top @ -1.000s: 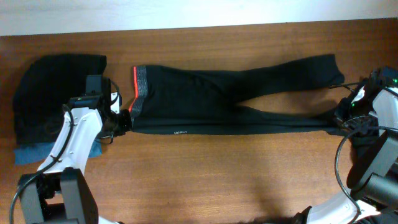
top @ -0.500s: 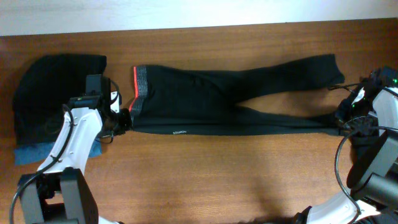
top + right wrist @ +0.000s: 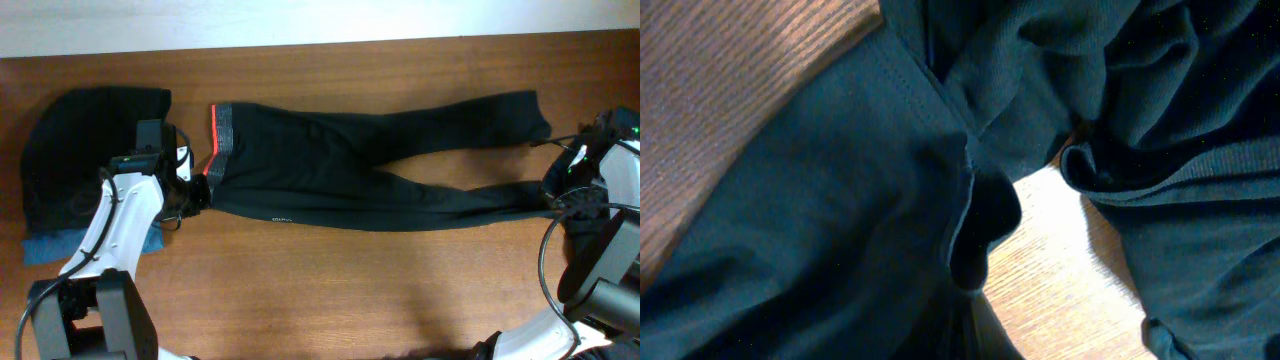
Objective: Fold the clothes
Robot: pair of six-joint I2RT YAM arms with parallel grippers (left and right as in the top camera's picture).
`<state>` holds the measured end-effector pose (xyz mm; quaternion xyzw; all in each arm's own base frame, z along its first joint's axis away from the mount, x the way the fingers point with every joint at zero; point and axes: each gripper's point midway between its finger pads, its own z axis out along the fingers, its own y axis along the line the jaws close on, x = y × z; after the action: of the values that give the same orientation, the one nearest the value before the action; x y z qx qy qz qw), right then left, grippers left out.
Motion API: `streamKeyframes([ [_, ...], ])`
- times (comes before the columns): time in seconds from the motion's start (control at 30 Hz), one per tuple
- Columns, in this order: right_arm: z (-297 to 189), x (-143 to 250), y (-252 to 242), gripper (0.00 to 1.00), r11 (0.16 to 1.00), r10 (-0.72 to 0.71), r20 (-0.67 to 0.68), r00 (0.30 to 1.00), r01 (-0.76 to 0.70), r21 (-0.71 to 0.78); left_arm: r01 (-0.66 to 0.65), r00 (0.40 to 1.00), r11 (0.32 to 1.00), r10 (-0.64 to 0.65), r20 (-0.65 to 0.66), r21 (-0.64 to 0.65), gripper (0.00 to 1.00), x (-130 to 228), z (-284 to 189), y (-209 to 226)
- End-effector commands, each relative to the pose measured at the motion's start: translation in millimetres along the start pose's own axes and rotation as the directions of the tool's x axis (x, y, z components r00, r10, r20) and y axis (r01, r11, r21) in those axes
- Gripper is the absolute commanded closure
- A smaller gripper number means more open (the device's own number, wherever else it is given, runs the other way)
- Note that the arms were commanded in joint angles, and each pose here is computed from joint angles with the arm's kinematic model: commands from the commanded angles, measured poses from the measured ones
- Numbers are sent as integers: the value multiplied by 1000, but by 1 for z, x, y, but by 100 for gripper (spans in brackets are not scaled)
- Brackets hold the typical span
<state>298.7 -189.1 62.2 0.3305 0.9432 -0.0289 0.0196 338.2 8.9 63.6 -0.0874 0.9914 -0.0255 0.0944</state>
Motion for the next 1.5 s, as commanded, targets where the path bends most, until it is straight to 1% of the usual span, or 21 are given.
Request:
streamKeyframes([
  [0.0,-11,-7,-2,96,1000,10,36,999,-10,1,16,999,1000,-16,51,-12,100,-10,-13,4],
  [0.2,-14,-9,2,96,1000,10,40,999,-9,-26,16,998,1000,-15,57,-11,99,-12,-14,4],
  [0.33,-34,-21,8,96,998,11,73,997,-7,-57,14,995,1000,-13,100,-6,99,-24,-24,2],
  [0.43,-71,-47,11,96,997,17,166,986,-4,-80,11,980,1000,-11,199,0,100,-50,-45,-1],
  [0.53,-101,-68,13,96,995,24,250,968,0,-95,7,962,1000,-10,274,11,100,-70,-55,-4],
  [0.7,-126,-86,15,96,994,30,334,942,6,-108,-1,918,1000,-10,397,28,99,-100,-66,-8],
  [0.83,-129,-93,15,96,994,33,361,932,8,-112,-8,876,999,-12,481,39,99,-121,-76,-11],
  [0.93,-130,-96,16,96,993,35,372,927,9,-114,-11,860,999,-13,510,43,100,-128,-81,-12],
  [1.07,-131,-99,17,96,993,36,383,923,10,-117,-12,856,999,-13,517,44,99,-129,-81,-12],
  [1.23,-130,-98,26,96,987,36,376,926,26,-161,-17,855,999,-10,518,48,100,-130,-82,-15],
  [1.47,-127,-95,47,96,984,-7,366,931,73,-165,-14,841,998,-19,541,57,99,-137,-83,-17],
])
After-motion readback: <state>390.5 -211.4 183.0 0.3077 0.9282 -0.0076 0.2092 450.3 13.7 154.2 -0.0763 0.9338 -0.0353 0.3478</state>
